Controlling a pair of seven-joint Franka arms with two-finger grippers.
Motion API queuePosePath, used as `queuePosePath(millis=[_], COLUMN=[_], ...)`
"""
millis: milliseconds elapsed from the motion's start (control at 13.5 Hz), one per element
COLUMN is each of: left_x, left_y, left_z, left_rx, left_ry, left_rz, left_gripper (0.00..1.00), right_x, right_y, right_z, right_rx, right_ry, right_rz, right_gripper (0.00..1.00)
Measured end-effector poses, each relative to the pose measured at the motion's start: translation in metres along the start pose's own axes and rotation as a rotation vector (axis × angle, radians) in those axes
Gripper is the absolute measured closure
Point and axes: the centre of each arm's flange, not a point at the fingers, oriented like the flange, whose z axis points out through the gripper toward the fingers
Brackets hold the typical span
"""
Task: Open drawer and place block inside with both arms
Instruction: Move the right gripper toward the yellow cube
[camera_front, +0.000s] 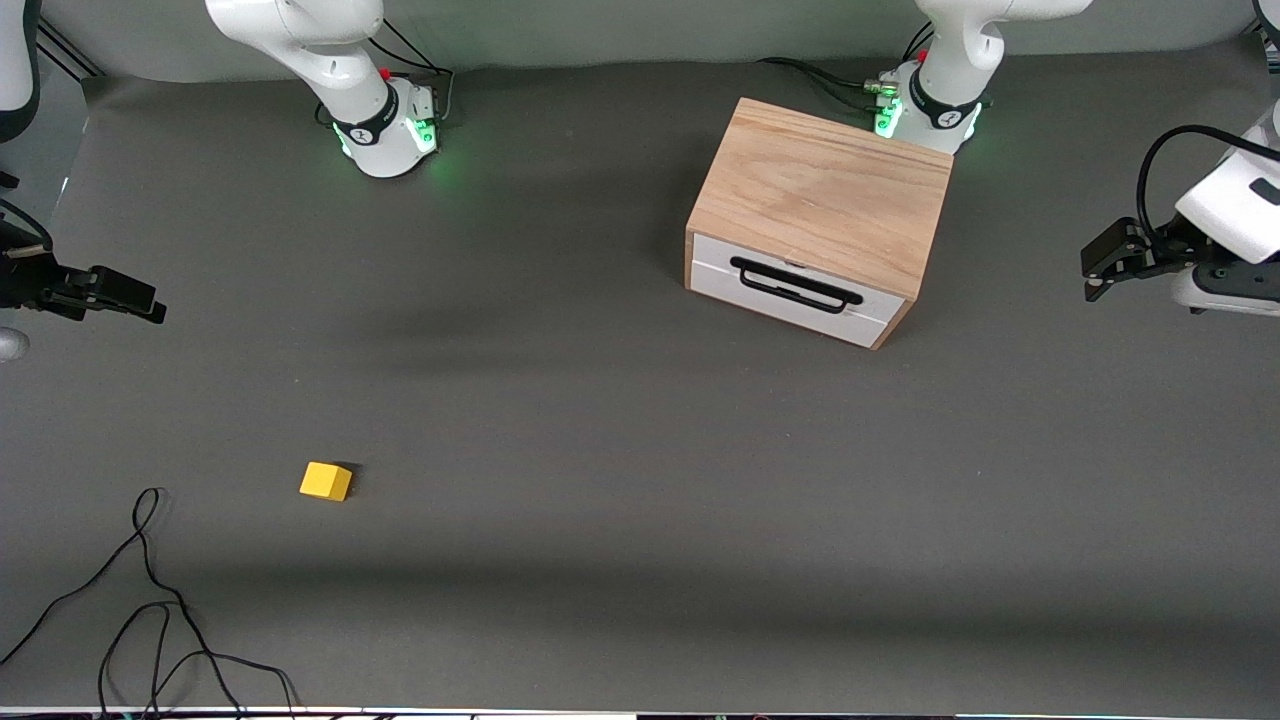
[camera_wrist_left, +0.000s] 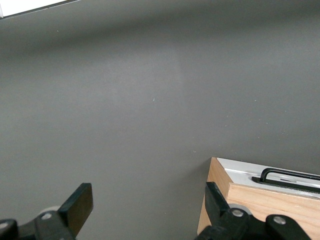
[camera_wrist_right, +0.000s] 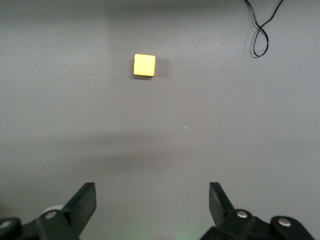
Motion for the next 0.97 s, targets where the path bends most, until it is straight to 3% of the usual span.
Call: queuePosePath(millis=[965], left_x=[0.0003], left_y=[0.0025], left_z=[-0.0002], left_rx=[0.000], left_ry=[0.000], left_rz=[0.005], left_gripper=[0.00], right_x=[0.0041], right_y=[-0.0019], right_z=[0.0009], right_rx=[-0.001], right_ry=[0.015], right_rz=[-0.003], right_gripper=[0.00])
